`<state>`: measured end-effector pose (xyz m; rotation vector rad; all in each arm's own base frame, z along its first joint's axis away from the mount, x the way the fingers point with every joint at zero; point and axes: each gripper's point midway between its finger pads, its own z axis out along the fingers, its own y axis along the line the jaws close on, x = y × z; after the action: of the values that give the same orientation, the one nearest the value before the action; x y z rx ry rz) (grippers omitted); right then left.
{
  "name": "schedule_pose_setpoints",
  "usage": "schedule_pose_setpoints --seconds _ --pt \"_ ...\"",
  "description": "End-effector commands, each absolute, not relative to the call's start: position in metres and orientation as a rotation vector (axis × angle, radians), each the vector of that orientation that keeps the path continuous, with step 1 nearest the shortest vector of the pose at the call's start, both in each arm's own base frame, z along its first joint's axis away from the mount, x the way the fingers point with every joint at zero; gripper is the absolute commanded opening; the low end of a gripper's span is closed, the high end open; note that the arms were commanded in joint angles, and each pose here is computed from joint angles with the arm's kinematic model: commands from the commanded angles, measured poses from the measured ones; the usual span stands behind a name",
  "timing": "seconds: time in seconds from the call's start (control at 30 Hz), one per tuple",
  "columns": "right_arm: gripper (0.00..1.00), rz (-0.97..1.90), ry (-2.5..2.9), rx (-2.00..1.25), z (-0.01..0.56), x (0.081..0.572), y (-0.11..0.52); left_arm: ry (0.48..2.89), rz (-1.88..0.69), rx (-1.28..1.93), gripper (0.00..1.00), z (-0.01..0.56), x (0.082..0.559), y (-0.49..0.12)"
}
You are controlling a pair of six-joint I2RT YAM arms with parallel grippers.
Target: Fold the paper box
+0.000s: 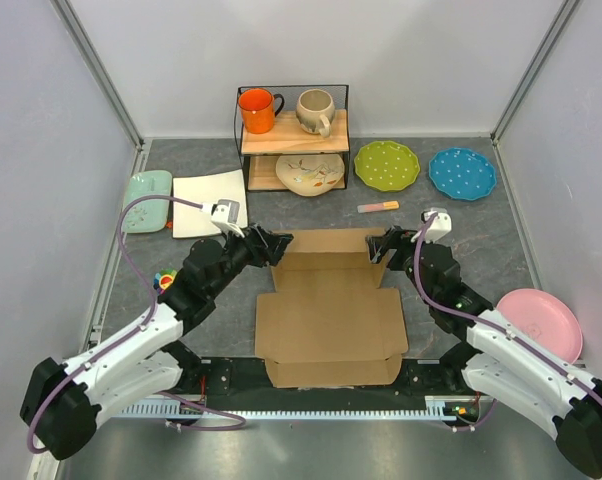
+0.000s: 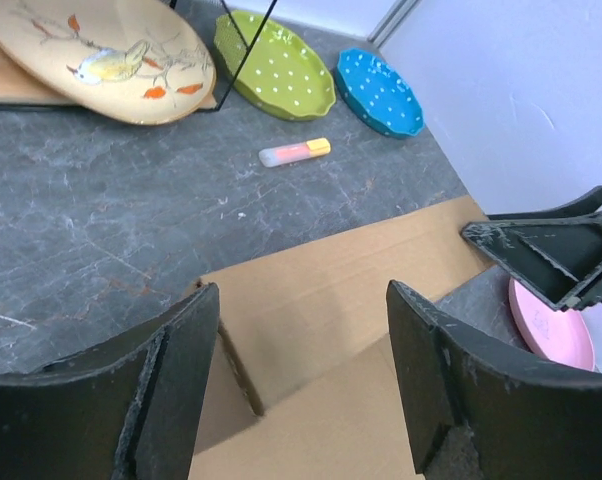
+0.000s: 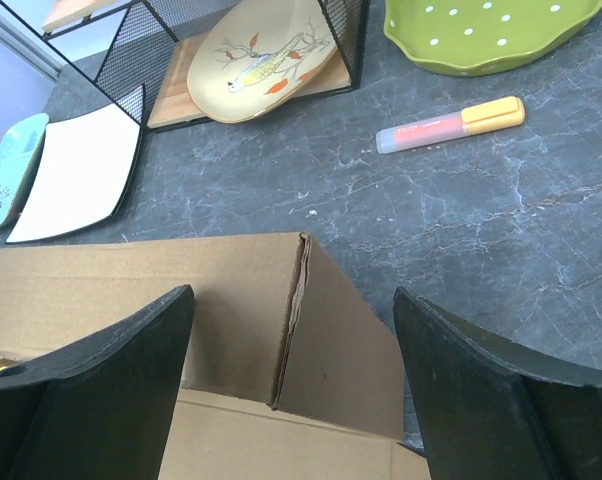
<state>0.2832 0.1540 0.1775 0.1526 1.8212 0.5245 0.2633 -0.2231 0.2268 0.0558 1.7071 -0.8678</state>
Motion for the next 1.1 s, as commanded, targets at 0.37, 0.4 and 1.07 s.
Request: schedule_pose_setpoints --seconds 0.37,0.4,1.07 --pt "0.86 0.431 2.007 0.083 0.126 0.261 0.143 1.957 -0.954 0.074 0.58 0.163 0.255 -0.239" --pt "0.86 0.433 2.006 0.082 0.126 0.261 0.143 1.950 -0.944 0.059 0.59 0.164 0.256 -0.236" --pt "0.86 0.412 2.018 0.094 0.115 0.258 0.138 1.945 -0.874 -0.028 0.70 0.162 0.264 -0.223"
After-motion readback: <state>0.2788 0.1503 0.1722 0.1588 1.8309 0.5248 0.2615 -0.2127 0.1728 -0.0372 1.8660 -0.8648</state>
